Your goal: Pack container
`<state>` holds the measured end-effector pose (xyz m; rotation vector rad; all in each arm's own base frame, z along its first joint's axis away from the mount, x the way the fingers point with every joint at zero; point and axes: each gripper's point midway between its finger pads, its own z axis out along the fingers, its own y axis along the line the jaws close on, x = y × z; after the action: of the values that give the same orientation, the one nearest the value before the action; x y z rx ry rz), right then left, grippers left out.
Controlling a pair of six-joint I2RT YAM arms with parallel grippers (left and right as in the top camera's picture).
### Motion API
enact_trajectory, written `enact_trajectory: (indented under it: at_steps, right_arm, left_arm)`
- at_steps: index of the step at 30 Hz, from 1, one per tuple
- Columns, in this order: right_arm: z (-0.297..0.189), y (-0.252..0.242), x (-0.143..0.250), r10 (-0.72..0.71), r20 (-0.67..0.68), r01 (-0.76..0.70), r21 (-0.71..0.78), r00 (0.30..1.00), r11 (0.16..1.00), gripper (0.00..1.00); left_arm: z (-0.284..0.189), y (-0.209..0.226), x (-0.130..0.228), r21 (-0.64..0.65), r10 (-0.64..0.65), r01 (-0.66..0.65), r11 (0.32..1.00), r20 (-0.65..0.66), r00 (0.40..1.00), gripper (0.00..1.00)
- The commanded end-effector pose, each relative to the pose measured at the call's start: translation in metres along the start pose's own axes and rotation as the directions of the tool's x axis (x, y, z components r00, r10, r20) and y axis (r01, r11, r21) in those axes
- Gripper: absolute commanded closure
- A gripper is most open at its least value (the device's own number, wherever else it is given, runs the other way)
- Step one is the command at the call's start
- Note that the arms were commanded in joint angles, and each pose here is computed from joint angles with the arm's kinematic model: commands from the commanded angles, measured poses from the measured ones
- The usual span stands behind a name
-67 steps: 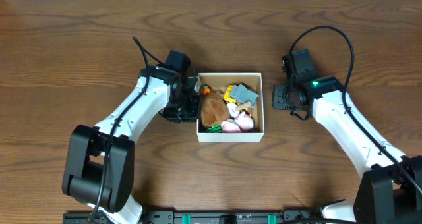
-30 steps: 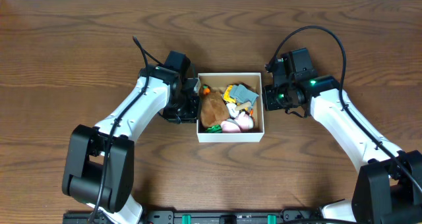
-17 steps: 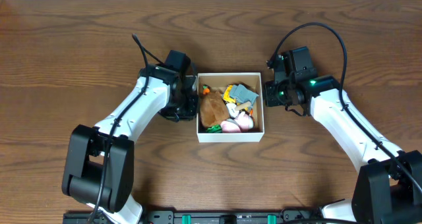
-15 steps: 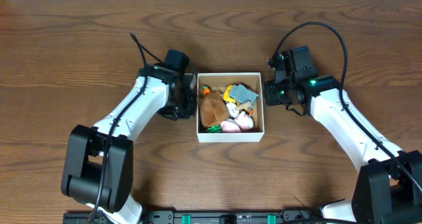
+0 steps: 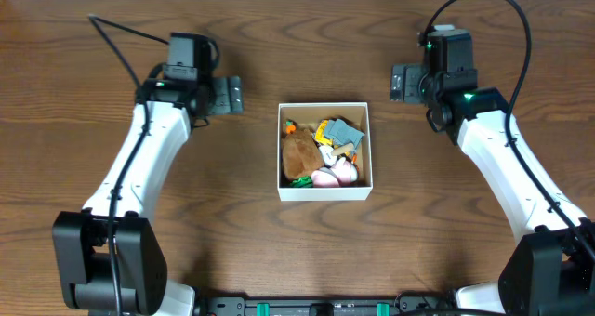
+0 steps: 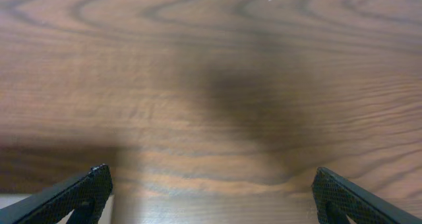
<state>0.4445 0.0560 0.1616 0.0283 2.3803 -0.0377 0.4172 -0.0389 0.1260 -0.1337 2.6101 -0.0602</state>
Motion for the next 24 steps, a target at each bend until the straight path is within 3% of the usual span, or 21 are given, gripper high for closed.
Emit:
enact_trajectory:
  at_steps: [1,6,13,18,24]
  right_arm:
    - [-0.003,-0.017,-0.017,-0.018,0.056,0.014,0.077,0.998,0.997,0.01]
    - [-0.031,-0.015,-0.035,-0.011,0.132,0.001,0.075,0.991,0.997,0.01]
    - [-0.11,-0.014,-0.055,0.06,0.305,-0.075,0.038,0.95,0.996,0.01]
    - [-0.15,-0.027,-0.026,0.056,0.383,-0.103,0.104,0.922,0.989,0.01]
    - [-0.173,-0.02,0.034,0.036,0.418,-0.055,0.034,0.908,0.998,0.01]
  left_arm:
    - [-0.006,0.017,-0.011,-0.046,-0.023,0.025,0.999,0.035,0.999,0.02]
    - [-0.03,0.026,-0.004,-0.057,-0.008,0.009,0.998,0.022,1.0,0.02]
    - [-0.097,0.017,0.003,0.024,-0.011,0.008,1.0,0.131,0.991,0.02]
    - [-0.141,0.019,0.026,0.054,-0.016,0.003,0.999,0.241,0.97,0.02]
    - [-0.192,0.025,0.058,0.092,-0.039,-0.002,0.996,0.442,0.896,0.02]
